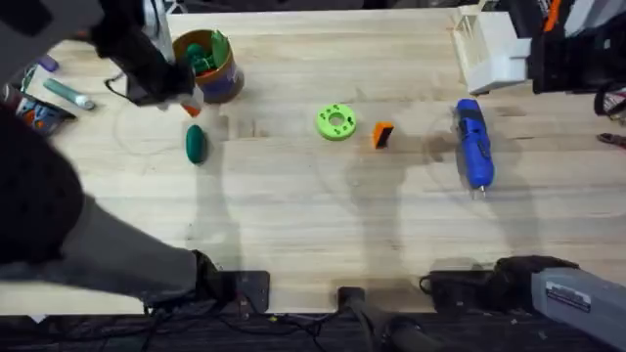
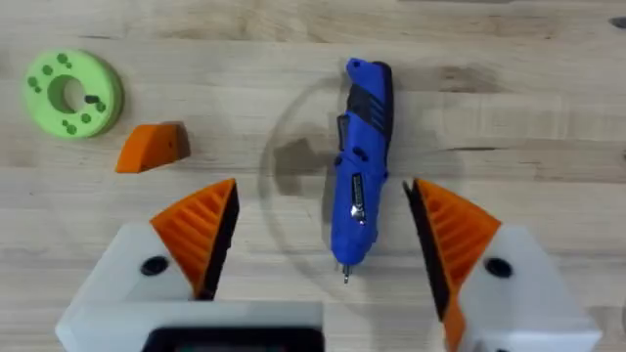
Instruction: Pick up the gripper from the table and insert it into the empty holder that is missing its gripper. Then pick up a screw, insert it into the mounting hole, and use the screwdriver to tighten it. Finally, clean up the table by picking up the vegetable and placing it into the bucket.
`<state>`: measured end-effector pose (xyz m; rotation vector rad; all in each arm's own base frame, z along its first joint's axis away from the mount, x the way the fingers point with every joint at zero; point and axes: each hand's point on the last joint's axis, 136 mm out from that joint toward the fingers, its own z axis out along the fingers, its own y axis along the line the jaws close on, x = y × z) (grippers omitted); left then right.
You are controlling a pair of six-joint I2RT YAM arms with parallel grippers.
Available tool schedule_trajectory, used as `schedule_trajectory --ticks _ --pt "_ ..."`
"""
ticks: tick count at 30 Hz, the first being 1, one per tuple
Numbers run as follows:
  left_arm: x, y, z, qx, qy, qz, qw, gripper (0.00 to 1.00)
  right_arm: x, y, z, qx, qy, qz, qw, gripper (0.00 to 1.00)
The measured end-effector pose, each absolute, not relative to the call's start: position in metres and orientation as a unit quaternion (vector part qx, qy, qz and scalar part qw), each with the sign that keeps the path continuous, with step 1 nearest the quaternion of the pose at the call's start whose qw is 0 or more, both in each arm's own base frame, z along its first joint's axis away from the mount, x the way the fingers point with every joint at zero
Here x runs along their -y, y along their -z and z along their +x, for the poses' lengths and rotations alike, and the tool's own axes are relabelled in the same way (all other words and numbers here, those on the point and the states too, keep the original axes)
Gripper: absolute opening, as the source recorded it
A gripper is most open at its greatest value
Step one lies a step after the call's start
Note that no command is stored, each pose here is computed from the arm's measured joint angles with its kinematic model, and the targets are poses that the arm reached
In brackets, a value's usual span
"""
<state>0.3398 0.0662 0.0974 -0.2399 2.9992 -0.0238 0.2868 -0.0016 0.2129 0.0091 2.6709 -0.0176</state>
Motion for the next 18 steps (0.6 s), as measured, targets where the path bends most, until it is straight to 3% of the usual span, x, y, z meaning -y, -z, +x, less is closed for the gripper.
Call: schedule_trajectory --ticks 7,17,18 --pt "-0.053 -0.164 0.33 -0.987 0.008 -0.062 0.149 0.012 0.002 -0.213 0.287 -0.972 0.006 0.003 0.233 0.994" --pt "-0.048 -0.212 0.312 -0.975 0.004 -0.058 0.215 0.012 0.002 -0.213 0.287 -0.972 0.006 0.003 0.233 0.993" --pt "-0.047 -0.215 0.31 -0.974 0.004 -0.055 0.218 0.103 0.002 -0.213 0.287 -0.972 0.006 0.003 0.233 0.993"
